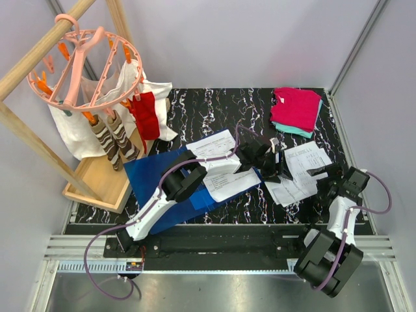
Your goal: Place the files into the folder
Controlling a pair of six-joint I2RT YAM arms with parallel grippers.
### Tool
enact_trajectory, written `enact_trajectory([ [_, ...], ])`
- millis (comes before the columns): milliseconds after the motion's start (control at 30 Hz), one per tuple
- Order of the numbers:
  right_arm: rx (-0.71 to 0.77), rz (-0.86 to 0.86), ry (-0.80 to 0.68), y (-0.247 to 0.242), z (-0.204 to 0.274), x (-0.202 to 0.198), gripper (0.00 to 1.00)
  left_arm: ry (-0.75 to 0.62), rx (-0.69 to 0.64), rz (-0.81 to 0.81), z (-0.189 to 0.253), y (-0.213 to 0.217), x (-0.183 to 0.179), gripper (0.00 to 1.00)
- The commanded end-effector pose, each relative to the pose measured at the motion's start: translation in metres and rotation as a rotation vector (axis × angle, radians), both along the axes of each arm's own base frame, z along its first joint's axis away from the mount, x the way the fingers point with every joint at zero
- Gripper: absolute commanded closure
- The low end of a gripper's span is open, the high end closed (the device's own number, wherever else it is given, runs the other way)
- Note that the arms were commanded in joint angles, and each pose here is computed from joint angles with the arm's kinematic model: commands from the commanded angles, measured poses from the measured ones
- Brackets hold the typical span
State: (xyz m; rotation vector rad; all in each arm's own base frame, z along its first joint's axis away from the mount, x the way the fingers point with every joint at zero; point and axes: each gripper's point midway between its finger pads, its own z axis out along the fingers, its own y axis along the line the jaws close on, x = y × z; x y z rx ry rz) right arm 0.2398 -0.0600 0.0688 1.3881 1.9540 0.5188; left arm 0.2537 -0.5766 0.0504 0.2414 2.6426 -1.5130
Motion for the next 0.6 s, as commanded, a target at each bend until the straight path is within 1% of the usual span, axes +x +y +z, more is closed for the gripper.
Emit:
enact_trajectory([
  [0,-0.065,0.032,-0.034,-0.012,0.019,0.014,0.00,0.003,0.031,0.011,0.003,0.011,0.002,0.28],
  [67,-0.042,0.051,-0.041,-0.007,0.019,0.015,0.02,0.008,0.026,0.007,0.003,0.009,0.000,0.28],
  [167,-0.032,0.073,-0.077,-0.001,0.023,0.017,0.10,0.010,0.018,-0.005,0.003,0.007,-0.002,0.28],
  [200,-0.046,0.072,-0.095,-0.002,0.027,0.017,0.15,0.008,0.014,-0.008,0.005,0.006,-0.002,0.28],
  [267,-0.071,0.067,-0.107,-0.004,0.031,0.017,0.22,-0.009,0.008,-0.016,0.009,0.006,-0.001,0.28],
  [300,-0.093,0.062,-0.126,-0.006,0.036,0.017,0.31,-0.010,0.016,-0.018,0.008,0.008,-0.001,0.28],
  [400,-0.116,0.041,-0.144,-0.010,0.037,0.019,0.48,-0.035,0.014,-0.026,0.011,0.008,0.000,0.28],
  [433,-0.123,0.030,-0.137,-0.012,0.034,0.017,0.59,-0.039,0.005,-0.033,0.015,0.007,0.000,0.28],
  [500,-0.138,0.006,-0.144,-0.017,0.033,0.019,0.69,-0.046,-0.004,-0.048,0.018,0.006,-0.002,0.28],
  [533,-0.140,-0.007,-0.139,-0.018,0.029,0.018,0.77,-0.056,-0.012,-0.052,0.023,0.005,-0.002,0.28],
  [567,-0.137,-0.015,-0.145,-0.019,0.028,0.020,0.79,-0.075,-0.014,-0.056,0.027,0.005,-0.001,0.28],
])
